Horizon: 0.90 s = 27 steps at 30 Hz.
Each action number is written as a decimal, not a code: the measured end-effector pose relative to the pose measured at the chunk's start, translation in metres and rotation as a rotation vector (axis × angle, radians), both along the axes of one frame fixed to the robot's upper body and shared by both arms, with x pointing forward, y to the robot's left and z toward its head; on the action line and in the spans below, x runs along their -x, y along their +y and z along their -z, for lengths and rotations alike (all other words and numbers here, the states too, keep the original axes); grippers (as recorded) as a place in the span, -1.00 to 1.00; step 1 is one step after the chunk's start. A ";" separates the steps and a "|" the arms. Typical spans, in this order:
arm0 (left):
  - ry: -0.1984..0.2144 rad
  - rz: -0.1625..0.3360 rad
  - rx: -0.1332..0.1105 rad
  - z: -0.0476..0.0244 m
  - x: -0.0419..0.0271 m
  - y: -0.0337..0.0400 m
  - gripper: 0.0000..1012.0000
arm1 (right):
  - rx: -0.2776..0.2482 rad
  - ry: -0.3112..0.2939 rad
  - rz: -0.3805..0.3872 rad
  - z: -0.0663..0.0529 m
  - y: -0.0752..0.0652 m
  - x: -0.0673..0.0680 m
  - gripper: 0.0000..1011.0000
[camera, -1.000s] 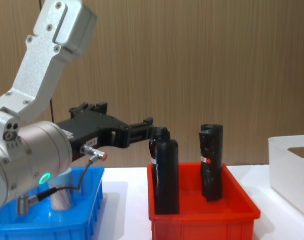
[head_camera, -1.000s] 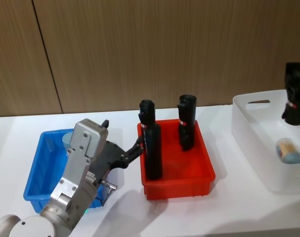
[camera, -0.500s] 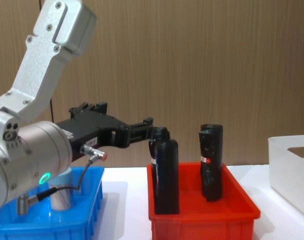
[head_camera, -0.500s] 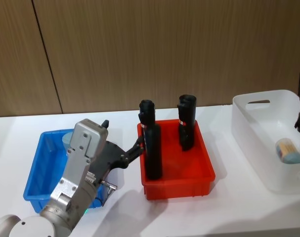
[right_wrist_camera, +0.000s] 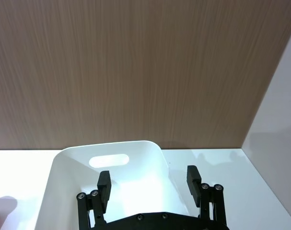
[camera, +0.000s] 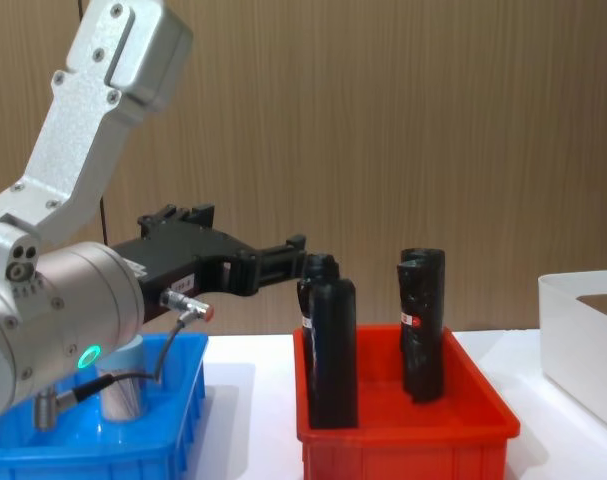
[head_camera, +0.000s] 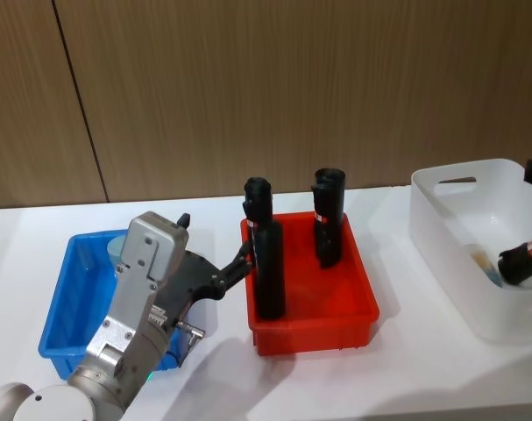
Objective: Pick the cotton swabs from the blue box and place them into the white box.
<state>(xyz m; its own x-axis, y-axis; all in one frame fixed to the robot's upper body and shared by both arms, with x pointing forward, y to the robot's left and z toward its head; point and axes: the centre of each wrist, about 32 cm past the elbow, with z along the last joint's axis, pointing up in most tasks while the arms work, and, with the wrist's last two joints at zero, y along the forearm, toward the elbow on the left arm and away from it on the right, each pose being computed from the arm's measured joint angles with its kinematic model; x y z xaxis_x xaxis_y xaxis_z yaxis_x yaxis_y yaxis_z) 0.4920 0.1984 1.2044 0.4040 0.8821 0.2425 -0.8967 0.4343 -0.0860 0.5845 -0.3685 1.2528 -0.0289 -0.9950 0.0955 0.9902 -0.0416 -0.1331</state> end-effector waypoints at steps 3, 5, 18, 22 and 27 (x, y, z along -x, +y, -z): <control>0.000 0.000 0.000 0.0000 0.0000 0.0000 0.98 | -0.001 0.000 0.003 0.001 -0.001 0.000 0.98; 0.000 0.000 0.000 0.0000 0.0000 0.0000 0.98 | -0.002 -0.001 0.005 0.002 -0.002 0.000 0.98; 0.000 0.000 0.000 0.0000 0.0000 0.0000 0.98 | -0.005 -0.004 0.001 0.004 -0.005 0.002 0.98; 0.000 0.000 0.000 0.0000 0.0000 0.0000 0.98 | -0.005 -0.005 -0.001 0.005 -0.005 0.002 0.98; 0.000 0.000 0.000 0.0000 0.0000 0.0000 0.98 | -0.006 -0.006 -0.001 0.005 -0.006 0.002 0.98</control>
<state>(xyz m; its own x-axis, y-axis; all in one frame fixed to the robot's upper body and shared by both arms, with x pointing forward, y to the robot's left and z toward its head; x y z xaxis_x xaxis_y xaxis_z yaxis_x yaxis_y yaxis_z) 0.4920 0.1984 1.2044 0.4039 0.8821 0.2425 -0.8967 0.4343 -0.0860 0.5822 -0.3742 1.2479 -0.0285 -0.9956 0.0898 0.9910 -0.0399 -0.1276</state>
